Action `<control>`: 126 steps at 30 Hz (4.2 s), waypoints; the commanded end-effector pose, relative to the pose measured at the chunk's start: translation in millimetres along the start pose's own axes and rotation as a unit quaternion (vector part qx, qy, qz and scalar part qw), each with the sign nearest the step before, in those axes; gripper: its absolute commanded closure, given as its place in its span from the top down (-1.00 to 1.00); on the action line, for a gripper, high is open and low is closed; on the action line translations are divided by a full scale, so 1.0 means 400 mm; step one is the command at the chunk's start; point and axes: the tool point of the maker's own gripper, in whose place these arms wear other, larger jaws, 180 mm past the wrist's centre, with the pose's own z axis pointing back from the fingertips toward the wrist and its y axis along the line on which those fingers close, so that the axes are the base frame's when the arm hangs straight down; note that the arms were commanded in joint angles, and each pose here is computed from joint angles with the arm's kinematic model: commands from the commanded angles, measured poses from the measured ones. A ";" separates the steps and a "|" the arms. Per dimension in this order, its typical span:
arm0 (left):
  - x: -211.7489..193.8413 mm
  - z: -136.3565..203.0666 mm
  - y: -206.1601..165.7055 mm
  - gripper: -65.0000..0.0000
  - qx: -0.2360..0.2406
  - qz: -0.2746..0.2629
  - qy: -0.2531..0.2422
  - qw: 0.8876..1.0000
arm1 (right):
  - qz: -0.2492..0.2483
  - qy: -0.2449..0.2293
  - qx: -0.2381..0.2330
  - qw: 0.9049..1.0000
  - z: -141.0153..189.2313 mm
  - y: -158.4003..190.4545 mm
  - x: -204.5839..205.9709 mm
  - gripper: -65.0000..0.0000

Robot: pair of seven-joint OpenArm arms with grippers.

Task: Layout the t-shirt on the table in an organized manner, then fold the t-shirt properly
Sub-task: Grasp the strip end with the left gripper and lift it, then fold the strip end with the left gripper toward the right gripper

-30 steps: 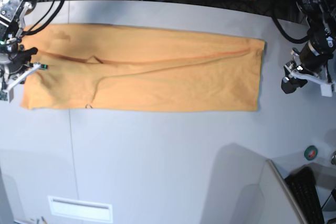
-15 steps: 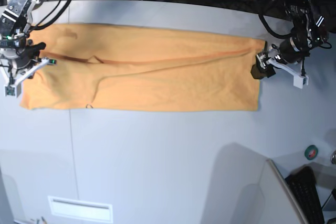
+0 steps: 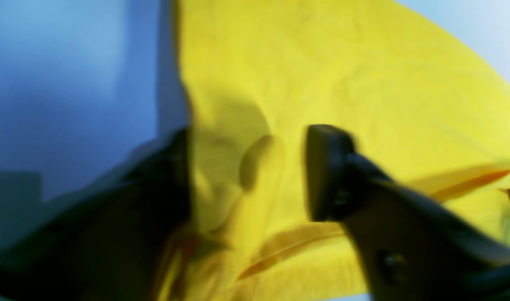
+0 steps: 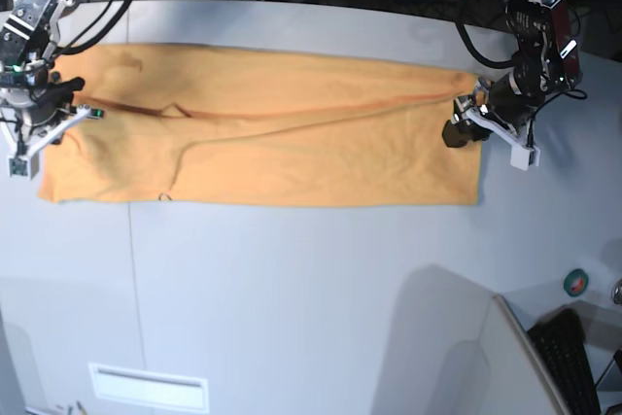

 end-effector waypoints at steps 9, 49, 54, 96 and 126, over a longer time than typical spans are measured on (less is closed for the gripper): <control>0.077 0.038 0.082 -1.00 0.044 -0.019 -0.016 0.999 | 0.005 -0.015 -0.006 1.000 0.010 -0.013 0.017 -1.00; -0.035 -0.014 -0.505 -1.00 -0.074 -0.312 -0.003 0.947 | 0.004 -0.012 -0.009 1.000 0.015 -0.019 0.007 -1.00; -0.065 -0.022 -0.539 -1.00 -0.093 -0.322 0.009 0.942 | 0.005 -0.012 -0.008 1.000 0.014 -0.017 0.008 -1.00; -0.078 -0.018 -0.521 -0.16 -0.088 -0.327 0.018 0.941 | 0.004 -0.012 -0.009 1.000 0.015 -0.019 0.007 -1.00; -0.112 0.017 -0.596 0.04 -0.120 -0.378 0.032 0.917 | 0.002 -0.012 -0.009 1.000 0.015 -0.020 0.007 -1.00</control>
